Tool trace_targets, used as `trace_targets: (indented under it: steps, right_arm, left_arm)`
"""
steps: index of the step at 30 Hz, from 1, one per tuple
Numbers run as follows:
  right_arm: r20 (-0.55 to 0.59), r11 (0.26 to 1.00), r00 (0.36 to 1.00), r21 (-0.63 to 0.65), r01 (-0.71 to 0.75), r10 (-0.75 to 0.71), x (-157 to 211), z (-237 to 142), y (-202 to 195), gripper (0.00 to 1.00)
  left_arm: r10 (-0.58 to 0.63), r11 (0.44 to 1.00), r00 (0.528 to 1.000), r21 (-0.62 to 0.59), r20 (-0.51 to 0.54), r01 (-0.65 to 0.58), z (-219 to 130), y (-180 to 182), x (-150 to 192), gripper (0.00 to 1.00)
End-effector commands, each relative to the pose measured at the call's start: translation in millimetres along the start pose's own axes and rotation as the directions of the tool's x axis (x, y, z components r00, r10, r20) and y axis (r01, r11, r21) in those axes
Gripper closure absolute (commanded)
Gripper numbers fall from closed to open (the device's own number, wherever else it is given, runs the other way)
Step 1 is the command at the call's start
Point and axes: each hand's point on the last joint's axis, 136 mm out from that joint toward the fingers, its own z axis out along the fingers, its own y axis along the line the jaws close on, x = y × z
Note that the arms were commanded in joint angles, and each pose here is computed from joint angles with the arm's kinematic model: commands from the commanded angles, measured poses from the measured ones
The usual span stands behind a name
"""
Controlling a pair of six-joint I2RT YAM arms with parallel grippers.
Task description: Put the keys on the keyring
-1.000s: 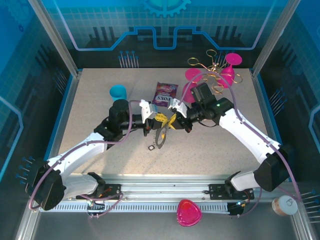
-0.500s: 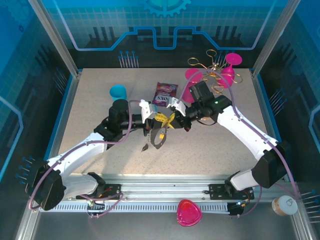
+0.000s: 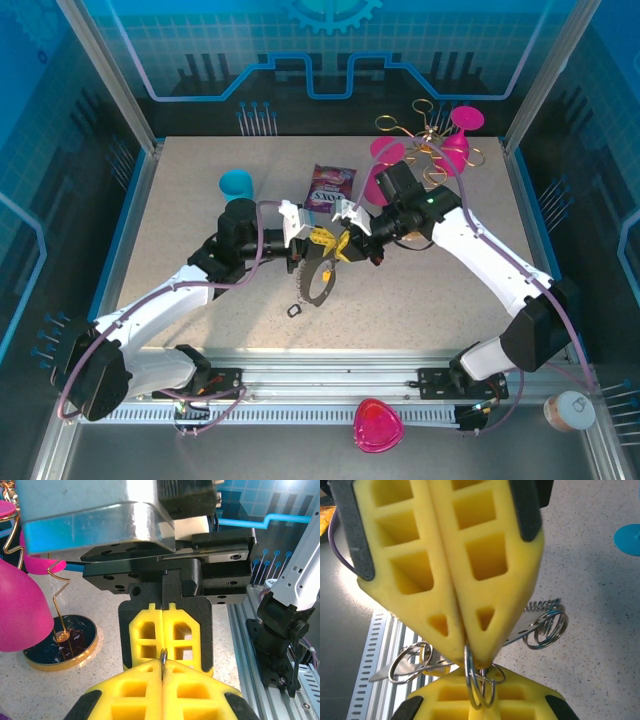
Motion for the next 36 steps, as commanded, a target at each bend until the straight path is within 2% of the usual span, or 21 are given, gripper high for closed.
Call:
trace_targets:
  steps: [1, 4, 6, 11, 15, 29, 36]
  right_arm:
    - [0.03, 0.997, 0.998, -0.042, 0.059, -0.057, -15, 1, 15, 1.0]
    - [0.022, 0.993, 0.996, 0.091, 0.08, -0.082, -11, -7, -1, 1.0]
    - [0.049, 0.988, 0.995, 0.131, 0.078, -0.086, -11, -15, -6, 1.0]
    - [0.021, 0.99, 0.998, 0.13, 0.062, -0.065, -4, -17, -7, 1.0]
    - [0.048, 0.981, 0.995, 0.18, 0.073, -0.083, -11, -23, -11, 1.0]
    - [-0.013, 0.975, 0.999, 0.214, 0.053, -0.052, 5, -34, -8, 1.0]
    - [-0.013, 0.972, 0.999, 0.228, 0.053, -0.052, 1, -38, -8, 1.0]
  left_arm:
    - [0.063, 0.998, 0.998, 0.017, 0.013, -0.063, 4, -3, -8, 1.0]
    - [0.077, 0.997, 0.997, 0.007, 0.003, -0.077, 4, -3, -5, 1.0]
    - [0.078, 0.997, 0.997, 0.005, 0.007, -0.078, 4, -3, -6, 1.0]
    - [0.069, 0.997, 0.998, 0.019, 0.01, -0.07, 3, -6, -7, 1.0]
    - [0.07, 0.997, 0.997, 0.016, -0.015, -0.07, 2, -7, -2, 1.0]
    - [0.116, 0.989, 0.991, -0.087, -0.068, -0.122, -7, 4, 9, 1.0]
    - [0.124, 0.985, 0.987, -0.109, -0.107, -0.135, -7, 8, 18, 1.0]
